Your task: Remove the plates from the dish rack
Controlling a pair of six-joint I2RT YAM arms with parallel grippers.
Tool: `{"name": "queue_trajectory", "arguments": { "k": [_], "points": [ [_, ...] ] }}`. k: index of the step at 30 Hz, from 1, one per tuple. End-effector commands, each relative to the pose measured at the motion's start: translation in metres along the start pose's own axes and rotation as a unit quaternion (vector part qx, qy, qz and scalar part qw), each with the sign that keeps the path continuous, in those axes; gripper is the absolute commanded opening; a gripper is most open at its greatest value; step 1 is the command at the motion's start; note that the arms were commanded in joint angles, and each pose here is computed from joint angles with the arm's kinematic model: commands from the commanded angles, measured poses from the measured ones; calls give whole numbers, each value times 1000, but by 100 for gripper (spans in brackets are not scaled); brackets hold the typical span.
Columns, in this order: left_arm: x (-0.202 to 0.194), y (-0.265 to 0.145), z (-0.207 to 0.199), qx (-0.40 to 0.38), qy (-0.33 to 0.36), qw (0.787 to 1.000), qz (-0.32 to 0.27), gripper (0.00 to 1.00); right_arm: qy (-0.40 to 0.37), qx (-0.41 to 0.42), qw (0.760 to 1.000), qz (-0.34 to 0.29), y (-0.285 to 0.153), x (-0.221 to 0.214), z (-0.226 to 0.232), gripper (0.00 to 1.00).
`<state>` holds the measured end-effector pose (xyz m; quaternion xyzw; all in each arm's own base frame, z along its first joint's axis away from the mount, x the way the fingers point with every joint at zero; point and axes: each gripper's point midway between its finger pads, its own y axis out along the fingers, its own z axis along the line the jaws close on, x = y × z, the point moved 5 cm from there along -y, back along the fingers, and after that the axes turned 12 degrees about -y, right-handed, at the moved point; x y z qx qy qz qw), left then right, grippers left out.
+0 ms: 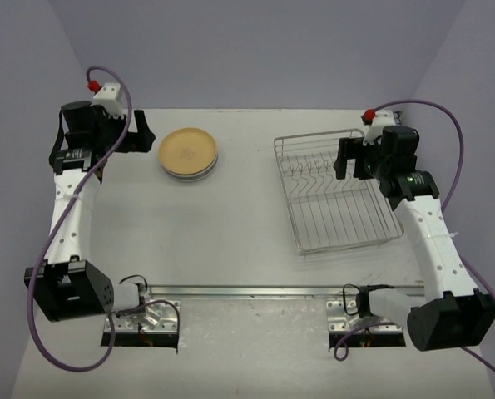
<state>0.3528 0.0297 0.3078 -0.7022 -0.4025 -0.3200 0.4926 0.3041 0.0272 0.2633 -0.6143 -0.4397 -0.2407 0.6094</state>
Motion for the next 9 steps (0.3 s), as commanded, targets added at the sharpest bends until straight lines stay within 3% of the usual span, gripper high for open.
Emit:
{"name": "queue_trajectory", "arguments": {
  "k": [1, 9],
  "points": [
    [-33, -29, 0, 16, 46, 999, -20, 100, -18, -58, 998, -16, -5, -13, -14, 99],
    [-50, -65, -14, 3, 57, 996, -75, 100, -27, -65, 996, -51, -20, -26, -10, 99]
  ]
}}
